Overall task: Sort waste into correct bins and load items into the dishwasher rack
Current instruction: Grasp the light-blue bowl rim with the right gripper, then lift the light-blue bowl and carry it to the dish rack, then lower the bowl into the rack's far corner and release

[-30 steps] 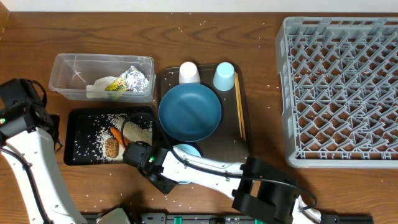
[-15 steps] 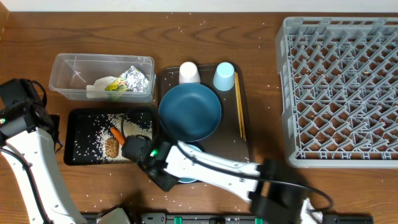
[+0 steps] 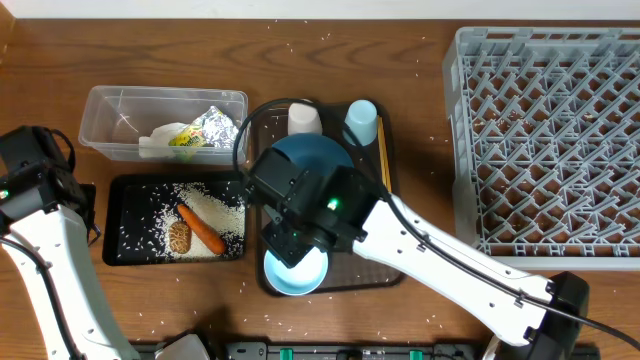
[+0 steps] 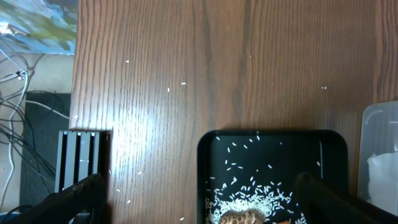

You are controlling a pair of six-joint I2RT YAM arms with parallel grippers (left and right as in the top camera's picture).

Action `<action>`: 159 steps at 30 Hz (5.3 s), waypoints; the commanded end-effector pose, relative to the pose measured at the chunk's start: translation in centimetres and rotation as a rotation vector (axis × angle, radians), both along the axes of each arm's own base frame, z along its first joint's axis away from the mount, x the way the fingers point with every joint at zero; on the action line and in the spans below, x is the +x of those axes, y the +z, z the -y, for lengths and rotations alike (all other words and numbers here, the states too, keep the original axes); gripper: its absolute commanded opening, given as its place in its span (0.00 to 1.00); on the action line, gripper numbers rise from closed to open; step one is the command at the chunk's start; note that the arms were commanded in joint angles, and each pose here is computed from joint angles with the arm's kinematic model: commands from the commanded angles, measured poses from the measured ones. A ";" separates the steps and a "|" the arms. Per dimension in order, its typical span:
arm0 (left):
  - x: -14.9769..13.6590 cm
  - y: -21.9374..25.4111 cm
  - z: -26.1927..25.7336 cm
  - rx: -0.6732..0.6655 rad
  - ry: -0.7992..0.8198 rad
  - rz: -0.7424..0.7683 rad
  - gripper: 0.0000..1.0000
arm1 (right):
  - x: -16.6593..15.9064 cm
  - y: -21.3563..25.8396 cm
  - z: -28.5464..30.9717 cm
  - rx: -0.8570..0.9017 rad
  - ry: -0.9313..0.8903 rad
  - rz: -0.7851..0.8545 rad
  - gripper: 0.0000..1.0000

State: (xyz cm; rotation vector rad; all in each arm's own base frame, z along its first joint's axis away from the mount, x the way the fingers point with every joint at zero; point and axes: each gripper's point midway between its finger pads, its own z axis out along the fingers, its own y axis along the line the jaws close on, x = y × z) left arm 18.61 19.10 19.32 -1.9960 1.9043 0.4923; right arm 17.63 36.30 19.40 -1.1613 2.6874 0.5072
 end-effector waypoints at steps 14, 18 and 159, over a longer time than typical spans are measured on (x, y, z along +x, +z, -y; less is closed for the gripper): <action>-0.3 0.0 -0.1 0.002 0.011 -0.005 0.98 | -4.8 -15.0 -2.9 -0.257 0.118 -0.143 0.25; -0.3 0.0 -0.1 0.002 0.011 -0.004 0.98 | -4.8 -16.7 -2.5 -0.300 0.109 -0.159 0.24; -0.3 0.0 -0.1 0.002 0.011 -0.005 0.98 | 32.1 3.8 46.1 0.973 -0.648 0.213 0.01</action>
